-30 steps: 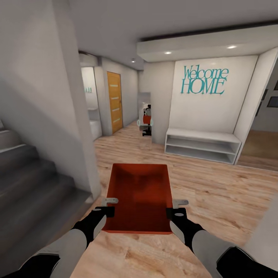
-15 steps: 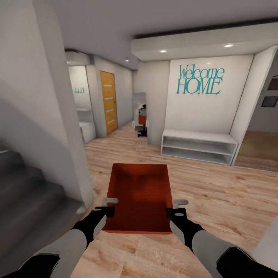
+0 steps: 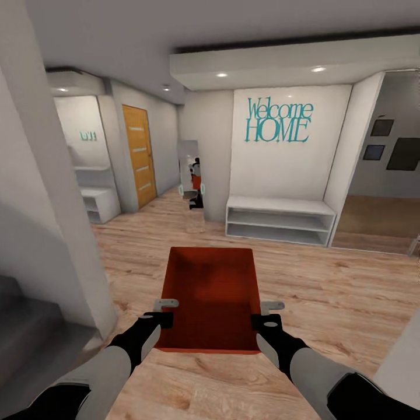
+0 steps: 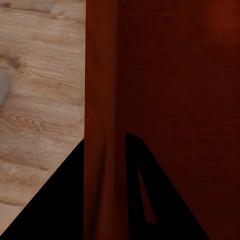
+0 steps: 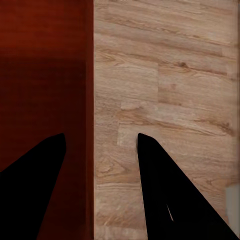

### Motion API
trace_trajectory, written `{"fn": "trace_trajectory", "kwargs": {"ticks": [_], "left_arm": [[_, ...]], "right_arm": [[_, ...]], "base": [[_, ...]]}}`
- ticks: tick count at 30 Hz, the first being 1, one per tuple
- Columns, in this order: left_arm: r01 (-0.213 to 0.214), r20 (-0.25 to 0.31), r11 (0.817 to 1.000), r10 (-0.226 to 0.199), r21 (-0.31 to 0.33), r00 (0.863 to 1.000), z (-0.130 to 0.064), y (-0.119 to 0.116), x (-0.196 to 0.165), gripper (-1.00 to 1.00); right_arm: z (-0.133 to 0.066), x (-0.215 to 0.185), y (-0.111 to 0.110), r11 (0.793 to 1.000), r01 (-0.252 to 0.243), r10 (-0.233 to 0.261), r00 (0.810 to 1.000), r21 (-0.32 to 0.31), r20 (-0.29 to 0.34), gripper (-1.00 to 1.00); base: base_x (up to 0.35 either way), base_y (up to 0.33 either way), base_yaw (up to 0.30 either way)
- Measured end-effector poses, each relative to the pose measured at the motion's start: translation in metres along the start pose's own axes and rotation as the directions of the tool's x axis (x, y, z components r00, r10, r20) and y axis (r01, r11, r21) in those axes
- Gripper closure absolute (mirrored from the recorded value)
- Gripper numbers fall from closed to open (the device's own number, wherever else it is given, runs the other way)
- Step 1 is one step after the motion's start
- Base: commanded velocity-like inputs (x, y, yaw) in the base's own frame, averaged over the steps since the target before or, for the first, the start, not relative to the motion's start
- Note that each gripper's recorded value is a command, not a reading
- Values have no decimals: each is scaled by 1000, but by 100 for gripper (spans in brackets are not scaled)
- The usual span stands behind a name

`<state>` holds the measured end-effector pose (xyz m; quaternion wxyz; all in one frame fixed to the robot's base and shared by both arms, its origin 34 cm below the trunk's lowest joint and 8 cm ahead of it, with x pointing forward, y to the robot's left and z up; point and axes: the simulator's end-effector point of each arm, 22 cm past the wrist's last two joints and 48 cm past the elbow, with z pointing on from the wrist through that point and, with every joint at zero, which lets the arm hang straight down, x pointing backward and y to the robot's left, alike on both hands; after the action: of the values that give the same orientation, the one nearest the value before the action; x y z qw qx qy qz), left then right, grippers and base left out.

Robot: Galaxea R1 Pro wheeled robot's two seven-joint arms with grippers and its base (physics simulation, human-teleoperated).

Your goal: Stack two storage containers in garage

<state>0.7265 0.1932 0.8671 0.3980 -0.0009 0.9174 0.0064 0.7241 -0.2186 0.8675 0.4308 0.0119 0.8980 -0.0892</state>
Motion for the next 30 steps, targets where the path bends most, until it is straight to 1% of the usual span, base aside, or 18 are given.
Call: {"fn": "trace_trajectory", "kwargs": {"ticks": [30], "left_arm": [[1, 0, 1000, -1, 0, 1000, 0, 0, 0, 100]], "right_arm": [[0, -1, 0, 1000, -1, 1, 1000, 0, 1, 100]], "base": [[322, 0, -3]]}}
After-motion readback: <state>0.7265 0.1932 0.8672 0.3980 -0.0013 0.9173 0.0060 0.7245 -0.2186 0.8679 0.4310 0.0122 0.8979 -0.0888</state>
